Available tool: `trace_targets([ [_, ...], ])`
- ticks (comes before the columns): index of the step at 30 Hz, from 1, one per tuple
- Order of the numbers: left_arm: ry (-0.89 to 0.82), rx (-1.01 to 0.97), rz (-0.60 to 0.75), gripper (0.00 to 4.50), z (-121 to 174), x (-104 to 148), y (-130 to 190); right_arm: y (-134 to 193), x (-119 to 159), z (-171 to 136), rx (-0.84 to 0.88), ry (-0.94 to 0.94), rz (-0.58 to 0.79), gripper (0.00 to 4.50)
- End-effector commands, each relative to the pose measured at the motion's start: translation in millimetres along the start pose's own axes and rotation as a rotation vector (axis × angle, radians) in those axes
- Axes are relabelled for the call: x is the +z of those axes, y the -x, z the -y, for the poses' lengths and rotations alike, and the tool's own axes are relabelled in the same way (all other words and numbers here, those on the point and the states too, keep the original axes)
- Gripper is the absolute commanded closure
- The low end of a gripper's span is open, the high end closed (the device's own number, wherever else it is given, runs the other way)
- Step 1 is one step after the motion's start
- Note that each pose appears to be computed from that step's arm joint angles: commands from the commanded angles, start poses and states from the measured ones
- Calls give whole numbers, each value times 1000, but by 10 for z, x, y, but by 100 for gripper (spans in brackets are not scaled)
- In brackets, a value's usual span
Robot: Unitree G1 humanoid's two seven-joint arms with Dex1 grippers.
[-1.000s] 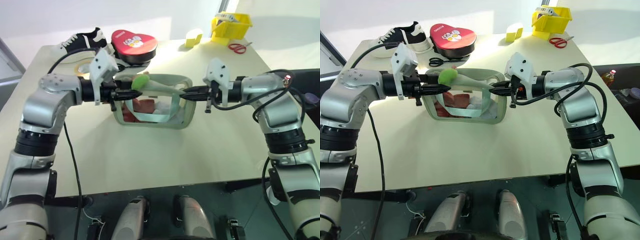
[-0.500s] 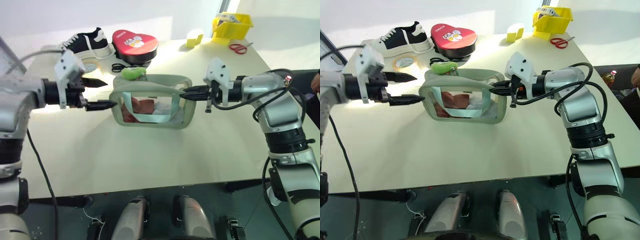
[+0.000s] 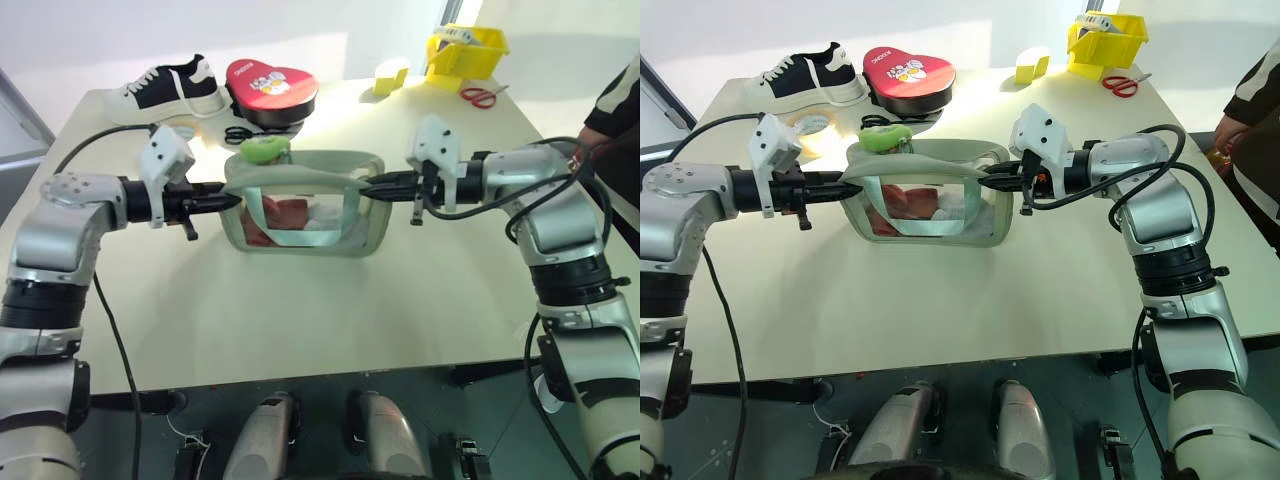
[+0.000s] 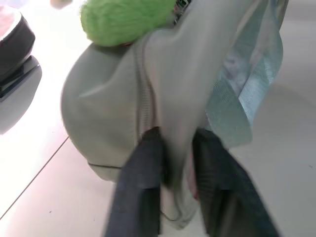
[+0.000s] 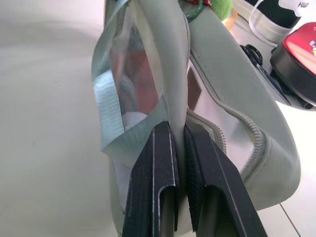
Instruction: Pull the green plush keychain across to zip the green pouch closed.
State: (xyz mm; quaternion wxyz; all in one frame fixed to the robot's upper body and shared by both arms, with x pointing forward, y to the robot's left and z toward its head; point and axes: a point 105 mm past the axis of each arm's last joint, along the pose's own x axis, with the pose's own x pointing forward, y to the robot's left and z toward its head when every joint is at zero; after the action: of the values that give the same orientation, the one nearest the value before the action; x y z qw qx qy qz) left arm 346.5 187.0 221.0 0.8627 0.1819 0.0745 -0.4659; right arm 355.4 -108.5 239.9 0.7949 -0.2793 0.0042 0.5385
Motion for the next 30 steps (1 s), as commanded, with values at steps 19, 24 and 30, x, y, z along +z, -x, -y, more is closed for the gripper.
trace_targets([
  [19, -69, 24, 32, 450, 88, 105, 24, -363, 765, 653, -33, -316, 185, 87],
  [24, -80, 12, 32, 450, 117, 117, -10, -807, 545, 581, -28, -504, 85, 87],
  [30, -87, 14, 25, 450, 136, 97, 3, -921, 486, 466, 39, -692, 63, 87],
])
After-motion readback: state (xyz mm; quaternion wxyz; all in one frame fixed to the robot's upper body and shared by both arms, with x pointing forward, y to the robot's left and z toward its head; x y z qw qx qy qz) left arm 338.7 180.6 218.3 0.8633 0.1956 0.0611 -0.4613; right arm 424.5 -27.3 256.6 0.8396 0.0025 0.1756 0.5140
